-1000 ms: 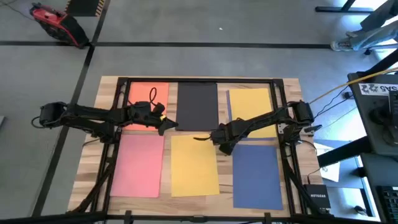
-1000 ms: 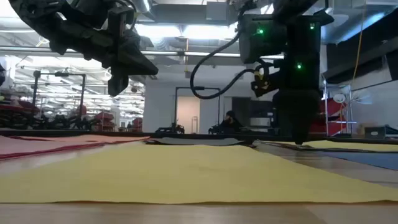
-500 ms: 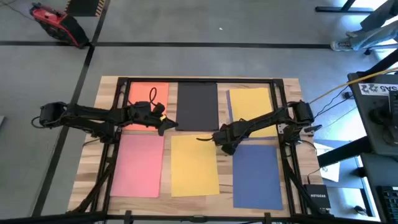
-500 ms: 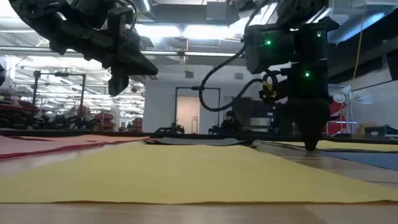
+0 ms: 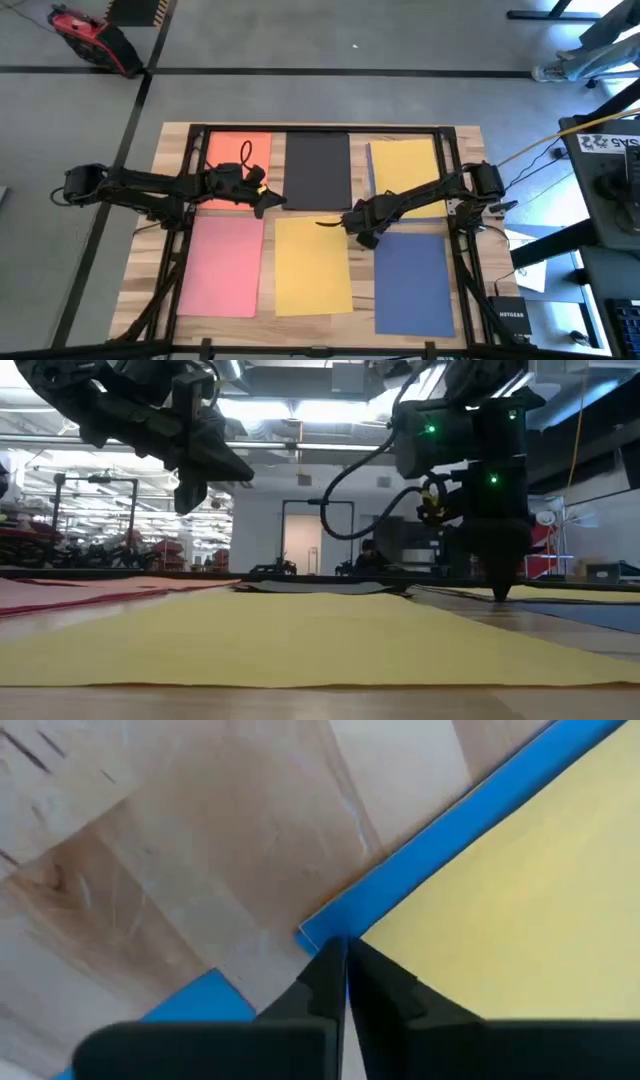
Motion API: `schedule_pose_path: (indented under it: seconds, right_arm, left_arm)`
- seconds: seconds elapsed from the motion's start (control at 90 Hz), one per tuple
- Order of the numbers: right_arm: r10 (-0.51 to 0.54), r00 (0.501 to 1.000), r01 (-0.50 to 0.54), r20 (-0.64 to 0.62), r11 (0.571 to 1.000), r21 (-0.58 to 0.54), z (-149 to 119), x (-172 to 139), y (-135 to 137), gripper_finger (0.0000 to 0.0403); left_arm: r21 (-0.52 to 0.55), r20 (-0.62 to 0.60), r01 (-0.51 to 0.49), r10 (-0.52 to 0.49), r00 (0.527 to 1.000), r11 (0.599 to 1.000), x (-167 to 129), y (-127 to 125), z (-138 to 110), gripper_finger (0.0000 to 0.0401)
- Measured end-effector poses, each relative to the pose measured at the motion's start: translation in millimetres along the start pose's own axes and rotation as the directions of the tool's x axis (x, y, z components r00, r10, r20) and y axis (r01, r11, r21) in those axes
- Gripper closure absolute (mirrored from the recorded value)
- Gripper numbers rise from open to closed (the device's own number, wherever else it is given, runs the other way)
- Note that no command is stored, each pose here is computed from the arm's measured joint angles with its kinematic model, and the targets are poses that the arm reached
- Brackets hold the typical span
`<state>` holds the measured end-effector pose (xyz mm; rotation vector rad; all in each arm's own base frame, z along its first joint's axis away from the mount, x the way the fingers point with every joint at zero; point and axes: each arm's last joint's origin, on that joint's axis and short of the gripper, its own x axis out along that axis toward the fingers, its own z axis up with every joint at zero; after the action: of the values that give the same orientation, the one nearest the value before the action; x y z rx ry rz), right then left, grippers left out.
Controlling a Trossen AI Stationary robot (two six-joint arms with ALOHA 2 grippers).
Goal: Organize paper
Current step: Stack the yellow color paper on top of the other yellow color paper
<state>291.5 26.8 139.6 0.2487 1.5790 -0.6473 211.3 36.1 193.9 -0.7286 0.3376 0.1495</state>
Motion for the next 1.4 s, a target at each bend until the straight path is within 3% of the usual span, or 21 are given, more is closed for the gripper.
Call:
schedule_pose_path:
  seconds: [0.211, 0.389, 0.733, 0.9, 1.089, 1.289, 1.4]
  right_arm:
    - [0.031, 0.999, -0.030, 0.027, 0.999, -0.014, 7.5, -11.6, 3.5, 0.0402]
    - [-0.021, 0.999, 0.021, 0.035, 1.000, 0.005, 7.0, -13.3, 0.9, 0.0396]
    - [-0.054, 0.998, 0.053, 0.038, 0.998, 0.032, 2.4, -4.0, -1.5, 0.0282]
    - [-0.077, 0.997, 0.076, 0.026, 0.997, 0.030, -2.1, 2.7, -3.9, 0.0264]
    - [-0.109, 0.994, 0.108, 0.027, 0.994, 0.027, -5.3, 8.0, -6.4, 0.0294]
    - [-0.109, 0.994, 0.108, 0.029, 0.994, 0.024, -5.7, 8.9, -6.4, 0.0390]
    - [-0.099, 0.995, 0.099, 0.025, 0.995, 0.023, -5.3, 8.6, -5.9, 0.0396]
  left_arm:
    - [-0.001, 0.000, 0.000, 0.000, 1.000, 1.000, 0.0, 0.0, 0.0, 0.0401]
    - [-0.001, 0.001, 0.001, -0.001, 1.000, 1.000, 0.0, -0.1, 0.1, 0.0401]
    - [0.007, -0.010, 0.015, -0.015, 1.000, 1.000, 0.0, -0.5, -0.2, 0.0401]
    - [0.009, -0.010, 0.015, -0.015, 1.000, 1.000, 0.0, -0.5, -0.3, 0.0401]
    - [0.010, -0.010, 0.015, -0.015, 1.000, 1.000, 0.0, -0.5, -0.3, 0.0401]
    - [0.007, -0.011, 0.015, -0.015, 1.000, 1.000, 0.0, -0.4, -0.3, 0.0401]
    - [0.005, -0.010, 0.015, -0.015, 1.000, 1.000, 0.0, -0.5, -0.3, 0.0401]
